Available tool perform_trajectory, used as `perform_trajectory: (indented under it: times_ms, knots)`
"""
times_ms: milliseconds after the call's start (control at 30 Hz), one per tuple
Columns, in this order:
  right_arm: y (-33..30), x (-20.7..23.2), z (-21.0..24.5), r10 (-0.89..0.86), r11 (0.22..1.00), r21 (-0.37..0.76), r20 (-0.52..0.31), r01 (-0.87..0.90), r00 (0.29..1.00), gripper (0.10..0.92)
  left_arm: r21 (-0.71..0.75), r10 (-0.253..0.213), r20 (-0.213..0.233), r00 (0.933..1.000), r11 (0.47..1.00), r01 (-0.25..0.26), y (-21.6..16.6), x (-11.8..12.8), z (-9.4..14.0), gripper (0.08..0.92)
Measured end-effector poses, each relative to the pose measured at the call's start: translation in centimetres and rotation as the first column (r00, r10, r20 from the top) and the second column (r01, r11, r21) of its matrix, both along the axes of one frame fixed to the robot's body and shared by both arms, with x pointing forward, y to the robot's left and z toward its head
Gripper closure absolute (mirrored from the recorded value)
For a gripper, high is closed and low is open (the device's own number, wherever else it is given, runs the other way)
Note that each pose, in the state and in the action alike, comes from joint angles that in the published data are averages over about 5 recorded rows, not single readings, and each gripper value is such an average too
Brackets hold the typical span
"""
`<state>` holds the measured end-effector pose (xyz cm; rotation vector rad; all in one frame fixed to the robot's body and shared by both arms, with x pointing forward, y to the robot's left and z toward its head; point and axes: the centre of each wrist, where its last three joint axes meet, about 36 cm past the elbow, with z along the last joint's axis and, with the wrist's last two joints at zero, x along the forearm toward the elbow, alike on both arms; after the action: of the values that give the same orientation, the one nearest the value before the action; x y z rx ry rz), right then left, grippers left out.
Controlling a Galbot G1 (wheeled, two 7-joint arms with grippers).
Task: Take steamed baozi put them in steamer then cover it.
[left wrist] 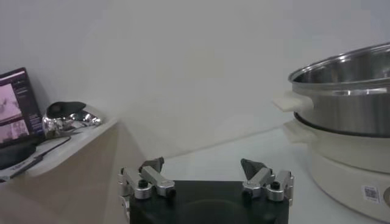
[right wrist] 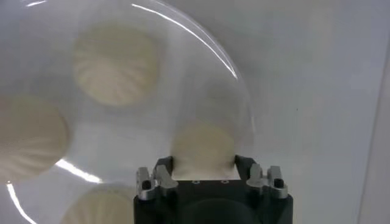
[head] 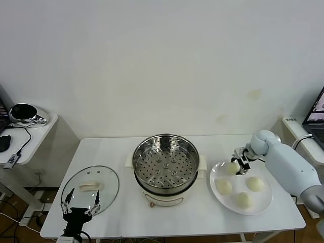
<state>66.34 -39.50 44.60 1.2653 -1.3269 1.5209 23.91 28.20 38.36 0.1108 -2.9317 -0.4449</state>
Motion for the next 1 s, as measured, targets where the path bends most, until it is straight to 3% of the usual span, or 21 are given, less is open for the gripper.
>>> perform_trajectory:
  times_ms: [200, 400, 733, 1000]
  knots:
    - [0.2, 0.0, 0.8, 0.008, 1.000, 0.004, 0.008, -0.009, 1.000, 0.431, 0.000, -0.002, 0.005, 1.0000, 1.000, 0.002, -0.1, -0.1, 0.1, 0.177]
    - [0.3, 0.0, 4.5, 0.030, 0.999, 0.023, 0.031, -0.030, 0.999, 0.429, -0.001, -0.003, 0.007, 1.0000, 1.000, 0.003, -0.1, -0.1, 0.2, 0.177]
    - [2.1, 1.3, 17.1, 0.116, 0.990, 0.067, 0.121, -0.124, 0.986, 0.428, -0.014, -0.018, 0.012, 0.9998, 1.000, 0.018, -0.2, 0.1, 0.3, 0.177]
    - [8.3, 2.3, 25.2, 0.270, 0.951, 0.096, 0.210, -0.295, 0.940, 0.422, -0.017, -0.016, 0.023, 0.9996, 1.000, 0.016, 0.4, 0.4, 0.3, 0.177]
